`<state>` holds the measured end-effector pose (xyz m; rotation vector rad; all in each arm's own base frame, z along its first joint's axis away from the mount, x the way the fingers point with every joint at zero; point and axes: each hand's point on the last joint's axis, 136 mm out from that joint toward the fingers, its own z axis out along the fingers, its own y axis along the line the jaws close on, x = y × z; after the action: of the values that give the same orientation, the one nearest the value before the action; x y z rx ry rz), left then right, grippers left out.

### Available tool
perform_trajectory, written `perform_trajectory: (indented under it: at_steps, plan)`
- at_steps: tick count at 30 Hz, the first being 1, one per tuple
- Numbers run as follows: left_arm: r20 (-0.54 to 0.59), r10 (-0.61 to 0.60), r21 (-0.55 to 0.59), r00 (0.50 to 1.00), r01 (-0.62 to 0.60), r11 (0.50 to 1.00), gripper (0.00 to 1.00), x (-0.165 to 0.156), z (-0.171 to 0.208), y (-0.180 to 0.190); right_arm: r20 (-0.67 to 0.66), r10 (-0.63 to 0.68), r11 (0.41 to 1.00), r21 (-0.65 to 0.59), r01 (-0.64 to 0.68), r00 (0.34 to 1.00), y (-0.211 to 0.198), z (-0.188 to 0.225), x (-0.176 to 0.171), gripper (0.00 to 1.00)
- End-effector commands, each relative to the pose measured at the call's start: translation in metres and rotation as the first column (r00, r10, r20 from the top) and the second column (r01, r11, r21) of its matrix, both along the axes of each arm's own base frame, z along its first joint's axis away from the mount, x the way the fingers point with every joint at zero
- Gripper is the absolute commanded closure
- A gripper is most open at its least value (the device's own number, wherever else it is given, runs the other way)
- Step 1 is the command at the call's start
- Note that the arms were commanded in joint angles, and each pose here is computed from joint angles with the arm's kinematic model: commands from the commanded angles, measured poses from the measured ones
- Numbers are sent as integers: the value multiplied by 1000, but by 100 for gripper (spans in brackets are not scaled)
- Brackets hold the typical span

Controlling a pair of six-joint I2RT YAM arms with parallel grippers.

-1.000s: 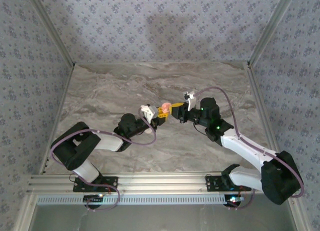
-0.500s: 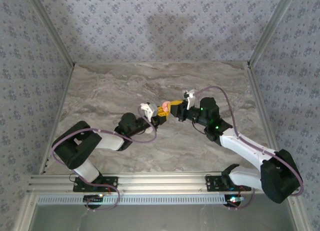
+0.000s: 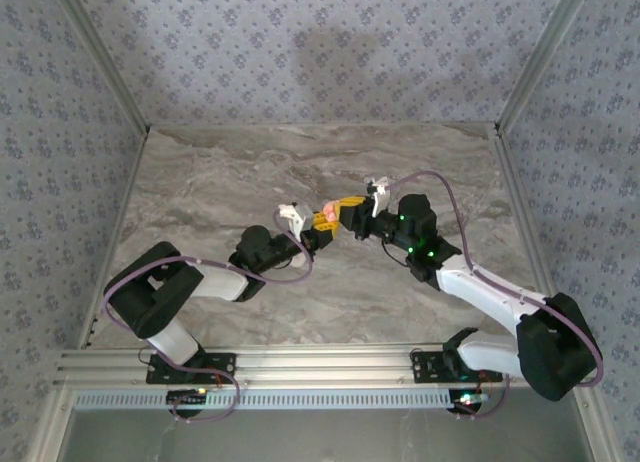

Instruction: Insert the wireless bluetooth earbuds into the charging case

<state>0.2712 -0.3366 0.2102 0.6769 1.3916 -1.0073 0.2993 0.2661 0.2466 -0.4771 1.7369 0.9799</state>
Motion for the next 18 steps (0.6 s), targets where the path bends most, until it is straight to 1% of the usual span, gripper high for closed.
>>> perform_trajectory:
  at_steps: [1,10,18]
  plan:
    - [67,-26,-102,997,33,994,83,-4,35,-4,39,-6,1000,14,5,999,2,11,1,80]
    - [80,-14,-128,997,24,991,83,-4,48,-2,6,30,1000,-2,-30,1000,0,-1,-12,80]
    - [83,-12,-119,997,22,993,83,-4,45,-2,-2,54,998,-24,-54,999,-2,-5,-20,80]
